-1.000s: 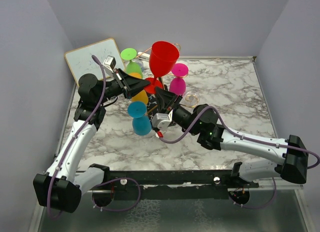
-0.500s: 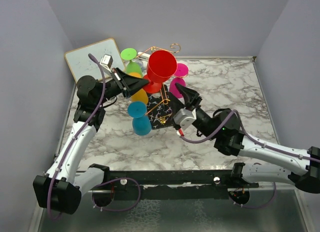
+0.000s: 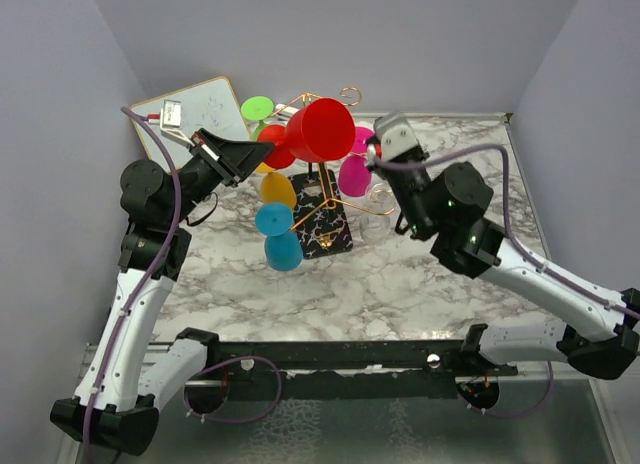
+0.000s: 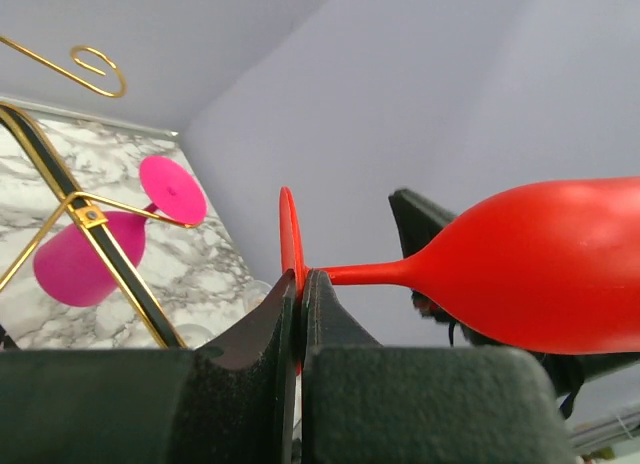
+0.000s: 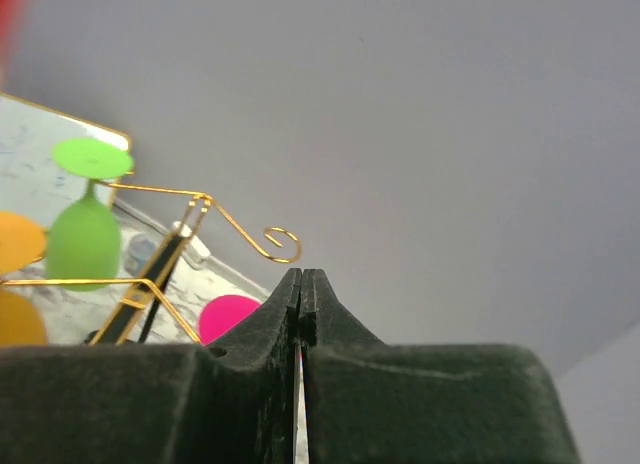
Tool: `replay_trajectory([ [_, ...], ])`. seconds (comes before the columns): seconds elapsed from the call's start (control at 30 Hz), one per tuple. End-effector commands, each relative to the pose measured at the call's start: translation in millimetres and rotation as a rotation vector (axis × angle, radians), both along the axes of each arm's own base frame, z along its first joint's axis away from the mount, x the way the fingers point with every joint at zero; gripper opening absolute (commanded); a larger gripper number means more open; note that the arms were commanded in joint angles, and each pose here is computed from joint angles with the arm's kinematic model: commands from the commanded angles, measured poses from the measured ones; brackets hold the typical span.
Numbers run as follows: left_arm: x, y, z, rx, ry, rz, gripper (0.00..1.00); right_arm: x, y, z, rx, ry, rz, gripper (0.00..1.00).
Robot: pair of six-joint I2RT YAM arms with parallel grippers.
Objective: Take the wine glass off the wine glass rack
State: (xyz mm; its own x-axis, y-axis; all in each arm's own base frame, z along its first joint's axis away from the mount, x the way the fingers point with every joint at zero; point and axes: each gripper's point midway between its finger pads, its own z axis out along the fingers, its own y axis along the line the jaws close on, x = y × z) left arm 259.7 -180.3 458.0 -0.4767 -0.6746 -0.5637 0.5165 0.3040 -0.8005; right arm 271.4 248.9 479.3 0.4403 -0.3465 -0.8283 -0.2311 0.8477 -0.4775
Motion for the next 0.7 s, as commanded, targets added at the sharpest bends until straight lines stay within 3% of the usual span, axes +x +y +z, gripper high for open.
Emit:
replay_trajectory([
  [0.0,6,16,-5,0.06,-0.021,0.12,0.0,52,-28,-1,0.117,0.227,-0.113,0.01],
  [0.2,11,24,-14,0.123,-0.024,0.178,0.0,107,-12,2,0.179,0.51,-0.024,0.01],
  [0.37,23,40,-28,0.265,-0.034,0.282,0.0,85,18,0,0.196,0.674,0.224,0.01],
  [0.57,23,40,-30,0.332,-0.075,0.276,0.0,32,23,16,0.246,0.713,0.454,0.39],
  [0.67,23,38,-29,0.342,-0.093,0.269,0.0,11,25,19,0.252,0.722,0.537,0.47],
])
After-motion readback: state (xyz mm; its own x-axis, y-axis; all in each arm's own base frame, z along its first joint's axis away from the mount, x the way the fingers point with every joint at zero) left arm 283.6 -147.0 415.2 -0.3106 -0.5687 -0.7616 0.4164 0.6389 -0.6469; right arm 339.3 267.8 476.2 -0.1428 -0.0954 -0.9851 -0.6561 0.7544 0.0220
